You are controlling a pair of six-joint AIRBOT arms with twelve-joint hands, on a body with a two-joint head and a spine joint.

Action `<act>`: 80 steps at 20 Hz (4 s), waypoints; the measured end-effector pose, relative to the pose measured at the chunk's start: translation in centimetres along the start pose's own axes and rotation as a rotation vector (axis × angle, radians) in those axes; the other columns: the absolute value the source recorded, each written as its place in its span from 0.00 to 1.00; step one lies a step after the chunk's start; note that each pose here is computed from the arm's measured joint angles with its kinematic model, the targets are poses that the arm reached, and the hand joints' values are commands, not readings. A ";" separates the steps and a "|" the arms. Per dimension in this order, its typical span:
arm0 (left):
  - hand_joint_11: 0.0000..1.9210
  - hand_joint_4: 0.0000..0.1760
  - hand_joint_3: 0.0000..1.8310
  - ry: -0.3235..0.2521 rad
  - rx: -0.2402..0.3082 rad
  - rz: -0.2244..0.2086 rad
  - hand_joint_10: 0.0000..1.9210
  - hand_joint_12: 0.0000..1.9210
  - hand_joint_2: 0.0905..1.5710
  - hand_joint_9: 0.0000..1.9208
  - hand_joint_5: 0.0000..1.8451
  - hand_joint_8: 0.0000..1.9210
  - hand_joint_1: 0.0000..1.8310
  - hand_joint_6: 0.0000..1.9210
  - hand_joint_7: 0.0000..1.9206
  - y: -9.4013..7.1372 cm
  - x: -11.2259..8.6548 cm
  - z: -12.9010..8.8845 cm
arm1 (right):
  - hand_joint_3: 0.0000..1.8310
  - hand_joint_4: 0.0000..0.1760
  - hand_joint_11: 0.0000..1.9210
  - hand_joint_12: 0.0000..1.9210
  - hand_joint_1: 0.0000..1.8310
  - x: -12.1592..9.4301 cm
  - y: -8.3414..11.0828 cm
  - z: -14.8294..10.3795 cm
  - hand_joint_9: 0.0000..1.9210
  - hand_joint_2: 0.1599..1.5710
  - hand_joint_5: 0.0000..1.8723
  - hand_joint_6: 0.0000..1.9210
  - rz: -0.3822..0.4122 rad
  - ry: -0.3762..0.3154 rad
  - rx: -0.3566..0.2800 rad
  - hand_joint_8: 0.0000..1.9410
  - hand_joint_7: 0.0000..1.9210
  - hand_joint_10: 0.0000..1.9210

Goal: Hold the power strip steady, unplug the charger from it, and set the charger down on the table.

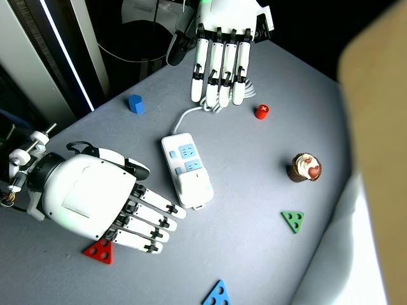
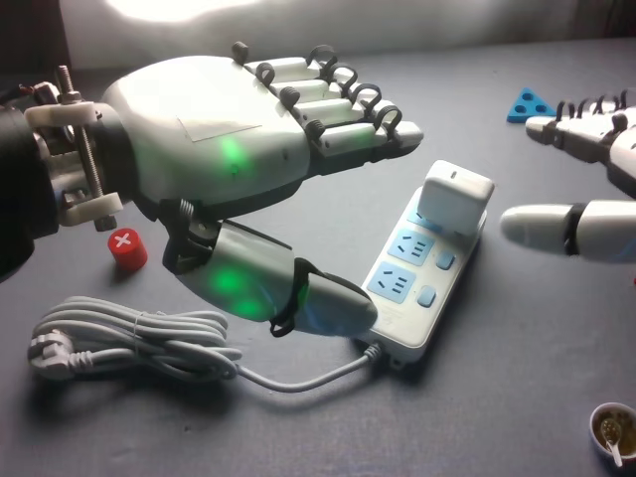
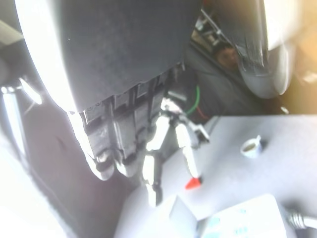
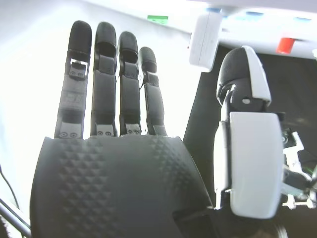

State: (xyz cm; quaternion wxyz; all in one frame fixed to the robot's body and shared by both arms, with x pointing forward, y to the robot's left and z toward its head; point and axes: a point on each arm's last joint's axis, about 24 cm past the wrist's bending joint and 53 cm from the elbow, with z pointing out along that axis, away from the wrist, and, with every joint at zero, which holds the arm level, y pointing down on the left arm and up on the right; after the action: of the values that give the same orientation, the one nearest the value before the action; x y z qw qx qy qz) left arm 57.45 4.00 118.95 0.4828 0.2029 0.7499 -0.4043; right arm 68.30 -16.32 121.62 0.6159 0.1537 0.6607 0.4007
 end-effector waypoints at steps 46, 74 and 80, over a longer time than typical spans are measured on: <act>0.01 0.00 0.00 0.322 -0.095 -0.044 0.00 0.01 0.62 0.01 0.00 0.00 0.00 0.00 0.02 3.3 14.5 5.6 | 0.01 0.00 0.16 0.12 0.39 -0.5 0.7 -2.5 0.20 0.66 0.20 0.00 -0.179 -0.027 -0.035 0.00 0.22 0.00; 0.02 0.00 0.00 0.328 -0.091 -0.044 0.00 0.01 0.61 0.03 0.01 0.00 0.00 0.00 0.03 3.6 15.0 5.4 | 0.00 0.00 0.13 0.24 0.37 2.7 1.7 1.7 0.22 0.68 0.22 0.00 0.145 -0.063 0.119 0.00 0.24 0.00; 0.02 0.00 0.00 0.330 -0.092 -0.046 0.00 0.01 0.61 0.03 0.01 0.00 0.00 0.00 0.02 3.7 15.1 5.3 | 0.00 0.00 0.13 0.26 0.39 3.9 3.3 2.3 0.22 0.68 0.21 0.00 0.169 -0.038 0.089 0.00 0.23 0.00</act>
State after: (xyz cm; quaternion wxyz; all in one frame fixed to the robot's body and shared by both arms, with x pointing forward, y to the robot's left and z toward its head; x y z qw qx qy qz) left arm 56.17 0.59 102.93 0.3527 0.2269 0.8410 -0.3417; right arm 68.74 -10.75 121.51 0.5846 0.2438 0.6508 0.4187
